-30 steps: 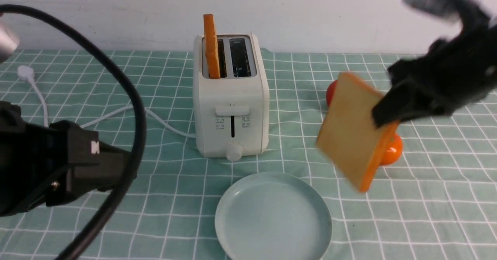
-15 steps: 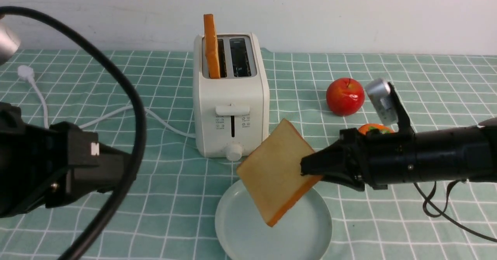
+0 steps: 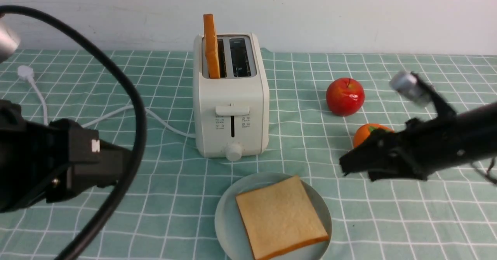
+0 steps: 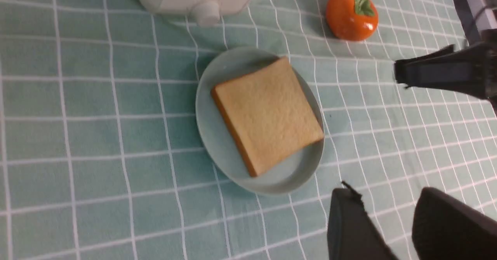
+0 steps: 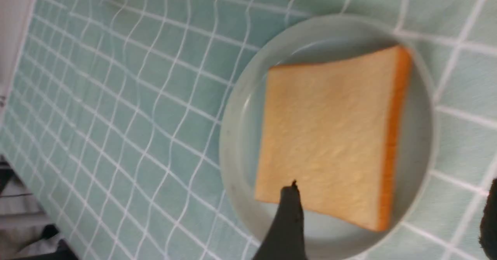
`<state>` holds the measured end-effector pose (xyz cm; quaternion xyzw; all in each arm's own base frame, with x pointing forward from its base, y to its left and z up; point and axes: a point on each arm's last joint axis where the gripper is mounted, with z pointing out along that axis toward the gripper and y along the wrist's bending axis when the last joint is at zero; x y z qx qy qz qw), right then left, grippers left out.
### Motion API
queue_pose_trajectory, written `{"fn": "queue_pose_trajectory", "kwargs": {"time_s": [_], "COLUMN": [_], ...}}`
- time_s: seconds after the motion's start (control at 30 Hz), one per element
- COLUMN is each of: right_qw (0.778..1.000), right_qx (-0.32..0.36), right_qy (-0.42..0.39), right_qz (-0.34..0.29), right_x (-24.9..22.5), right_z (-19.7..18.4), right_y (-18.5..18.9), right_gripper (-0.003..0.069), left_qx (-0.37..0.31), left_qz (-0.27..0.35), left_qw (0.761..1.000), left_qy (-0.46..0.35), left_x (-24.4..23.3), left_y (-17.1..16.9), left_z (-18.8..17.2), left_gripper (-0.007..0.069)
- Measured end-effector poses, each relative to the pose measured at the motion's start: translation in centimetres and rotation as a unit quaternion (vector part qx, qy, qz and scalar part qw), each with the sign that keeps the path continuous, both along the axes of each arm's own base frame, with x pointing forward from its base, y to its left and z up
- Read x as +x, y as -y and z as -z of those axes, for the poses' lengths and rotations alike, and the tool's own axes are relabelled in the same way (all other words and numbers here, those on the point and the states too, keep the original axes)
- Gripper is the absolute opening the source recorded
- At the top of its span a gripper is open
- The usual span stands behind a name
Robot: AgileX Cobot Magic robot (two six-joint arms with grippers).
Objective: Take toasted bread from bread machine on blue coffee table place on plate.
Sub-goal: 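Place the held slice of bread on top of the slice on the plate with the right gripper, then reach for a toast slice standing in the toaster with the left gripper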
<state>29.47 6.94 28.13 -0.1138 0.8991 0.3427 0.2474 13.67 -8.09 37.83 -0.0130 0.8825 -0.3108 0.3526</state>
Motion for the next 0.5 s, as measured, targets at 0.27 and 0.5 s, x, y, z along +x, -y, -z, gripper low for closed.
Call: {"fn": "queue_pose_trajectory", "kwargs": {"time_s": [0.27, 0.5], "right_qw": [0.991, 0.991], "right_qx": [-0.044, -0.096], "right_qy": [0.126, 0.087], "right_qz": [0.013, 0.034], "right_x": [-6.6, -11.9], "right_z": [-12.2, -12.7], "right_y": [0.1, 0.2], "right_gripper": [0.051, 0.0507], "left_qx": [0.047, 0.074], "left_qz": [-0.012, -0.017], "left_qw": [0.999, 0.997], "left_qy": [0.024, -0.002], "left_x": [6.1, 13.4], "left_y": [1.7, 4.4], "left_z": [-2.9, -4.3], "left_gripper": [0.0277, 0.0326]}}
